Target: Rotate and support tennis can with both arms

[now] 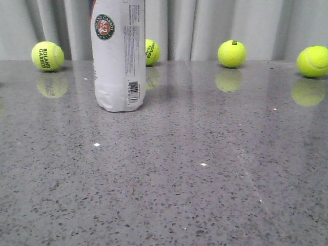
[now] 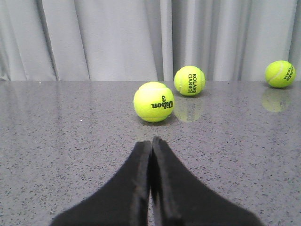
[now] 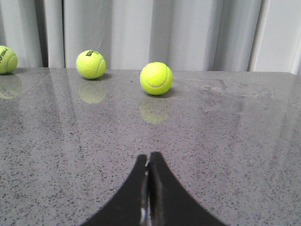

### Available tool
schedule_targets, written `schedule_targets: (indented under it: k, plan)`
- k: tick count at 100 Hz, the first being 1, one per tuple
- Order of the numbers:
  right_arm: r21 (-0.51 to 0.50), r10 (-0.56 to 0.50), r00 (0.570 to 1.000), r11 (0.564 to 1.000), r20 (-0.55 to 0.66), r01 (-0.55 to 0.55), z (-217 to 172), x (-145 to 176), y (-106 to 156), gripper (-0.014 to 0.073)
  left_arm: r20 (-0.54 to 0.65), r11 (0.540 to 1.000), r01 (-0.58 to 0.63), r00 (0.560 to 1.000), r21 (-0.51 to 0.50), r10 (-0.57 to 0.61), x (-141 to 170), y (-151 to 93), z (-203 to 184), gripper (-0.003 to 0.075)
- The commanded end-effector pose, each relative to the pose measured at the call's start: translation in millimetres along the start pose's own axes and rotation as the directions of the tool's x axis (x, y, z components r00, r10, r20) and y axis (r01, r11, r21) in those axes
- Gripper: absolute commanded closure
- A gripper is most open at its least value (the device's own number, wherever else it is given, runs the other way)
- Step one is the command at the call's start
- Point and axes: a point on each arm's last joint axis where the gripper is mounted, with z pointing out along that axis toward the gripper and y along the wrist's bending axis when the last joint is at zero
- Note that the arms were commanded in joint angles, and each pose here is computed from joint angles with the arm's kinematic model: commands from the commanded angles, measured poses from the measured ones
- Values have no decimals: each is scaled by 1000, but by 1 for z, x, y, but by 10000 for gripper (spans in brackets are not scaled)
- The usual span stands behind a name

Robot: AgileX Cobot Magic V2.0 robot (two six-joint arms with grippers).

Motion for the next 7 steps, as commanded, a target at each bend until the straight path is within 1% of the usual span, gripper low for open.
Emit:
schedule_targets:
  k: [1,7]
  plan:
    - [-4,-8,993,1000,120,9,-4,-14,1,663,65,1000,13,998,-10,-13,6,1,-1,740]
    - [-4,-8,993,1000,120,9,-4,-14,1,663,65,1000,13,998,-10,-13,6,1,-1,740]
